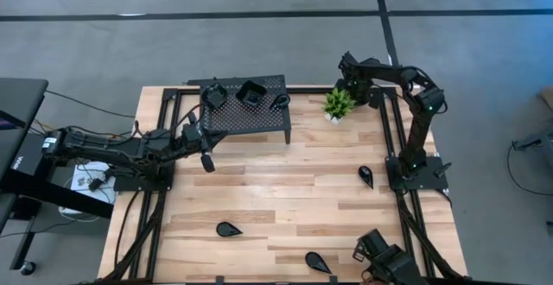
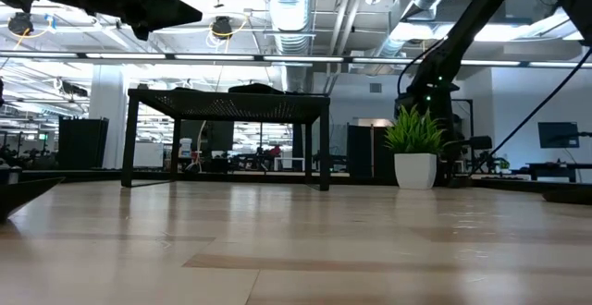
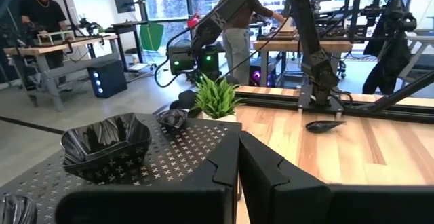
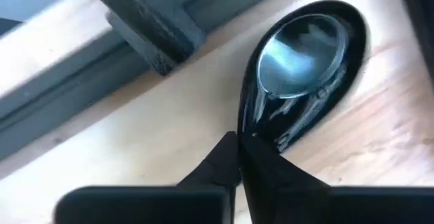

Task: Pick & Place Mini shaped plates
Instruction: Stack the black drop shaped plate on the top of the black drop shaped plate on the shelf

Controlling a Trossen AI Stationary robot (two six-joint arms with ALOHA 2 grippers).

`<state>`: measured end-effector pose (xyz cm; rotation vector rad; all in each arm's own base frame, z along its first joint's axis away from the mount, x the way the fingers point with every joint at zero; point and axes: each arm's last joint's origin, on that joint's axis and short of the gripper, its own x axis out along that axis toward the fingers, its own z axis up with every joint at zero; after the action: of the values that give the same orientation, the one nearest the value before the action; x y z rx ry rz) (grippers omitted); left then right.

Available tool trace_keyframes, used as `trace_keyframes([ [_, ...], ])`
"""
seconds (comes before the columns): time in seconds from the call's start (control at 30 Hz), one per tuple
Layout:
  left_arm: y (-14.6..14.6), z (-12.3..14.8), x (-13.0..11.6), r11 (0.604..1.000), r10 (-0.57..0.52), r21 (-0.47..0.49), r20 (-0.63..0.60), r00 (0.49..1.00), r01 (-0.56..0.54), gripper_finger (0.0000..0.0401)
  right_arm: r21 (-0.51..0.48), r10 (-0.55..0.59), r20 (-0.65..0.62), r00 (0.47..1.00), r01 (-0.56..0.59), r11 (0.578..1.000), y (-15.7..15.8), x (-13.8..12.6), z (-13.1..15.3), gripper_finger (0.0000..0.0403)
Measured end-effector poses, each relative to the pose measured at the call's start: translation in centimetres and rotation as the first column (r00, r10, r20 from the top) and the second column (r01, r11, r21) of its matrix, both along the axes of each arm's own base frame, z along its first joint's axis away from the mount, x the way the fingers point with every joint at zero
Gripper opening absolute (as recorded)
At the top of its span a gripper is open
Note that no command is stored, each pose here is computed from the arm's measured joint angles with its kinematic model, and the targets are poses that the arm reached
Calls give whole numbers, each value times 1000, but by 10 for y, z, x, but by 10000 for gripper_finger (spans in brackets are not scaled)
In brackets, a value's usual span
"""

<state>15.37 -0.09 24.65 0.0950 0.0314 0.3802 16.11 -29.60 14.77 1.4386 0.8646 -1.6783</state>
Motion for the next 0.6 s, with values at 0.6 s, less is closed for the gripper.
trace_keyframes([
  [0.6,0,0,0,1000,0,0,1,1000,0,12,-20,177,-5,984,-177,984,-17,4,44,1],
])
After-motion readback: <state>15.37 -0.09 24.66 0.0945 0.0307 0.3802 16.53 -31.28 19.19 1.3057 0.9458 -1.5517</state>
